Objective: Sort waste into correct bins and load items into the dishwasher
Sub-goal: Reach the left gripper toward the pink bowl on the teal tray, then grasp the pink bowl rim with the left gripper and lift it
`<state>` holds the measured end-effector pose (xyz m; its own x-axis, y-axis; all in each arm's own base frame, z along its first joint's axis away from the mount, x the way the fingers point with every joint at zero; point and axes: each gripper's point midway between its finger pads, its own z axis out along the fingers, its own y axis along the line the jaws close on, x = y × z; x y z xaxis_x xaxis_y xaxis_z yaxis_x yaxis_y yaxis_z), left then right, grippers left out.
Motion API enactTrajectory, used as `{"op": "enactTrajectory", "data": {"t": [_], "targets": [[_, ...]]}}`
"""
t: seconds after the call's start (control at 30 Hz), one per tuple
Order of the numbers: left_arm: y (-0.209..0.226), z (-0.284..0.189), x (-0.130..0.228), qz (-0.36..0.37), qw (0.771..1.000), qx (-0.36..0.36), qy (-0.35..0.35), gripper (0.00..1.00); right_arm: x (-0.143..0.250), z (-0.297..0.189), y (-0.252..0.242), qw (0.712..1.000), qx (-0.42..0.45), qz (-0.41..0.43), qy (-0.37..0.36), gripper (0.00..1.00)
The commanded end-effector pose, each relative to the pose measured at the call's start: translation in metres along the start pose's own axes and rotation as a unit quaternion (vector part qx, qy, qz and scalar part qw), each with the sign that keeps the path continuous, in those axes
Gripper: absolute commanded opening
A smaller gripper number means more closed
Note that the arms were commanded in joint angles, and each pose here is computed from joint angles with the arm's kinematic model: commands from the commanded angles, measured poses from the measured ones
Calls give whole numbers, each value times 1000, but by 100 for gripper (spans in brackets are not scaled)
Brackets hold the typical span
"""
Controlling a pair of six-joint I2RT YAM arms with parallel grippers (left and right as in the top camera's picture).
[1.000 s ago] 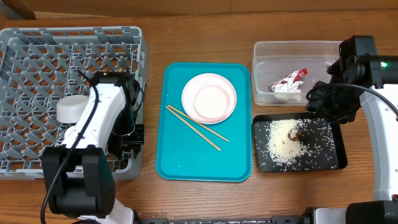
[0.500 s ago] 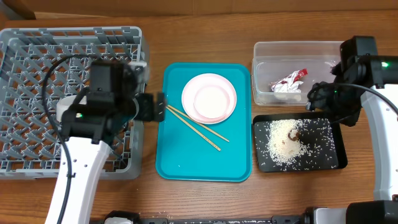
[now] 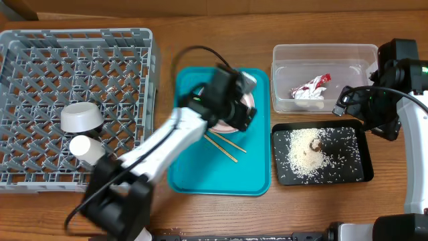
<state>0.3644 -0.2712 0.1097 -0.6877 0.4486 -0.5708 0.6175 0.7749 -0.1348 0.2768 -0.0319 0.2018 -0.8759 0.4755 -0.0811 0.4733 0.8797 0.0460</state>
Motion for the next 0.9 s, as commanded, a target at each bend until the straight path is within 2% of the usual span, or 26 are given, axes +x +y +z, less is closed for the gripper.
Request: {"op": "enactTrajectory", "data": {"t": [0.0, 0.1, 0.13, 0.17, 0.27, 0.37, 0.43, 0.6, 0.67, 0.77, 0.87], "targets": [[7, 37, 28, 33, 995, -79, 54, 80, -4, -9, 0, 1000, -3, 4, -17, 98], [16, 47, 42, 34, 990, -113, 78, 55, -4, -9, 0, 1000, -3, 4, -17, 98], [21, 47, 44, 25, 989, -123, 83, 34, -3, -9, 0, 1000, -3, 4, -16, 98], [21, 46, 45, 22, 989, -124, 83, 27, -3, -9, 0, 1000, -2, 4, -16, 98], [21, 46, 49, 22, 988, -124, 91, 17, -3, -9, 0, 1000, -2, 4, -15, 98], [22, 46, 56, 22, 987, -124, 103, 14, -3, -9, 0, 1000, -2, 4, -15, 98], [22, 46, 59, 22, 986, -125, 107, 4, -3, -9, 0, 1000, -2, 4, -15, 98], [20, 36, 45, 22, 988, -125, 92, 4, -2, -8, -1, 1000, -2, 4, -14, 98], [21, 20, 31, 16, 988, -132, 77, 4, -2, -8, -1, 1000, -2, 4, -14, 98], [27, -32, -6, -35, 990, -137, 28, 4, -3, -8, -1, 1000, -2, 4, -14, 98], [37, -80, -29, -60, 992, -111, -14, 4, -2, -8, -1, 1000, -2, 4, -14, 98]]}}
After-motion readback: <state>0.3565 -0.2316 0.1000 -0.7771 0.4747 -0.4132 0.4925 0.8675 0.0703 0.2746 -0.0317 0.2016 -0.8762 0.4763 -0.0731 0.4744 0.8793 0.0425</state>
